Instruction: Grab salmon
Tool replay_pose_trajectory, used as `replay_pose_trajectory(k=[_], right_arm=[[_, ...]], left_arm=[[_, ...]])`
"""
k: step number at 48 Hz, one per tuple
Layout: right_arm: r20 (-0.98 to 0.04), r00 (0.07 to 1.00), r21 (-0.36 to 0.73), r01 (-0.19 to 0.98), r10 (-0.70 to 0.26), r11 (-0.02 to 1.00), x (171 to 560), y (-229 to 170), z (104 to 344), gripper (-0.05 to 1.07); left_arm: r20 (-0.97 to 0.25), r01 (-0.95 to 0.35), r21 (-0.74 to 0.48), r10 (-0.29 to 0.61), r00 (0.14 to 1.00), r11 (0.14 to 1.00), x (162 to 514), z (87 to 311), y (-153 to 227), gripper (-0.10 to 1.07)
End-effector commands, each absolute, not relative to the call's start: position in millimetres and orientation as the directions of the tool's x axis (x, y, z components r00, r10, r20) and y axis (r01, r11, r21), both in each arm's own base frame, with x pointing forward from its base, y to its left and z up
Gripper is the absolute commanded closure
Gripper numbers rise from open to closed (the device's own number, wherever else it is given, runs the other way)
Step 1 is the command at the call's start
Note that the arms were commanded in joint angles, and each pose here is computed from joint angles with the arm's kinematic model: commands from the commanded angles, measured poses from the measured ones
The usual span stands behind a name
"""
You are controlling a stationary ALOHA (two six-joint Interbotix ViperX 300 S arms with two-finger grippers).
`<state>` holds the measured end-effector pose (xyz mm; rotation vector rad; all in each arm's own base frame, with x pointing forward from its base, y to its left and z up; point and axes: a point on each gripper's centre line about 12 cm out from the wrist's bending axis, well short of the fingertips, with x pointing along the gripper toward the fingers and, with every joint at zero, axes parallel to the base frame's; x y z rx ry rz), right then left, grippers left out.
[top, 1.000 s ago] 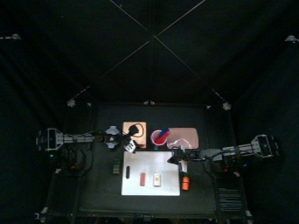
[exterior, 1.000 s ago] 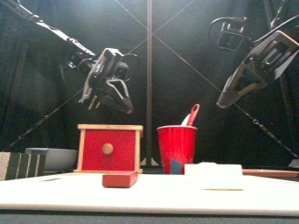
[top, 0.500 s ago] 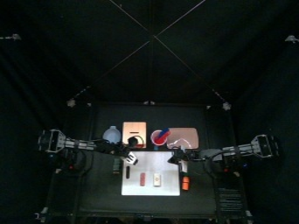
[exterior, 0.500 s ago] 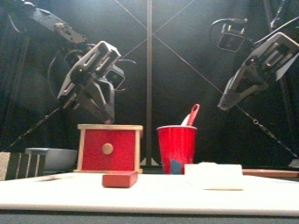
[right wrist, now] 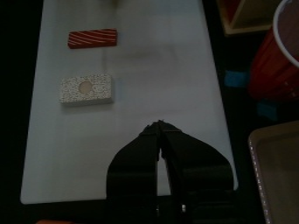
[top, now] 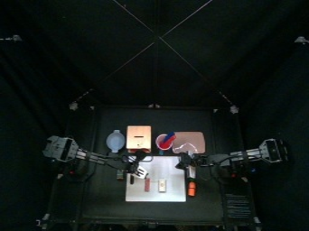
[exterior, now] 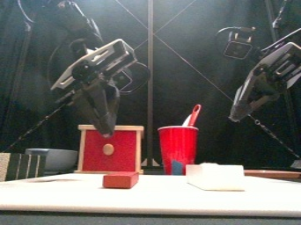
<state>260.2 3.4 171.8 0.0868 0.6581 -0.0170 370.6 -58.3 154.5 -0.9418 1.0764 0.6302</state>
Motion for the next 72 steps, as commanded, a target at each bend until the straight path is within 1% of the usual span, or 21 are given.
replay_pose_trajectory(k=[1, 6, 12, 23, 30, 38, 44, 47, 58, 72], right_arm=[[-0.599, 0.8, 0.075, 0.048, 0.007, 0.996, 261.2, 1.8, 175.6, 0.92], [-0.605, 0.796, 0.074, 0.051, 0.004, 0.996, 259.7, 1.0, 173.2, 0.92], [-0.61, 0.792, 0.074, 0.052, 0.004, 0.996, 257.7, 1.0, 171.0, 0.92], [-0.622, 0.783, 0.073, 0.053, 0.004, 0.996, 254.3, 1.0, 166.0, 0.92], [-0.63, 0.777, 0.072, 0.054, 0.004, 0.996, 251.9, 1.0, 163.0, 0.92], [-0.637, 0.771, 0.072, 0.054, 0.004, 0.996, 249.5, 1.0, 160.0, 0.92], [-0.644, 0.765, 0.065, 0.05, 0.004, 0.997, 246.6, 0.9, 156.9, 0.92], [-0.645, 0.764, 0.062, 0.047, 0.004, 0.997, 246.2, 0.9, 156.4, 0.92], [-0.631, 0.776, 0.035, 0.035, -0.005, 0.999, 245.6, -1.8, 161.0, 0.92], [-0.581, 0.814, 0.016, 0.038, -0.022, 0.999, 235.9, -6.7, 177.2, 0.92]], left_arm=[[-0.933, -0.826, -0.309, 0.021, 0.36, 0.471, 383.4, 168.0, -62.7, 0.56], [-0.933, -0.834, -0.299, 0.043, 0.358, 0.463, 394.5, 168.8, -69.5, 0.52], [-0.928, -0.842, -0.317, 0.041, 0.37, 0.437, 404.3, 169.0, -76.7, 0.41], [-0.935, -0.879, -0.321, 0.027, 0.353, 0.352, 411.8, 159.7, -93.7, 0.14], [-0.947, -0.903, -0.289, 0.04, 0.317, 0.318, 416.4, 151.7, -99.4, 0.05], [-0.965, -0.938, -0.223, 0.076, 0.25, 0.264, 424.9, 141.8, -105.7, 0.05], [-0.97, -0.952, -0.173, 0.124, 0.209, 0.25, 430.2, 142.5, -110.4, 0.05], [-0.972, -0.957, -0.159, 0.13, 0.195, 0.243, 430.8, 141.8, -113.8, 0.05], [-0.975, -0.967, -0.15, 0.132, 0.179, 0.203, 434.1, 132.1, -118.0, 0.05], [-0.977, -0.972, -0.133, 0.136, 0.161, 0.194, 436.1, 122.5, -118.1, 0.07]])
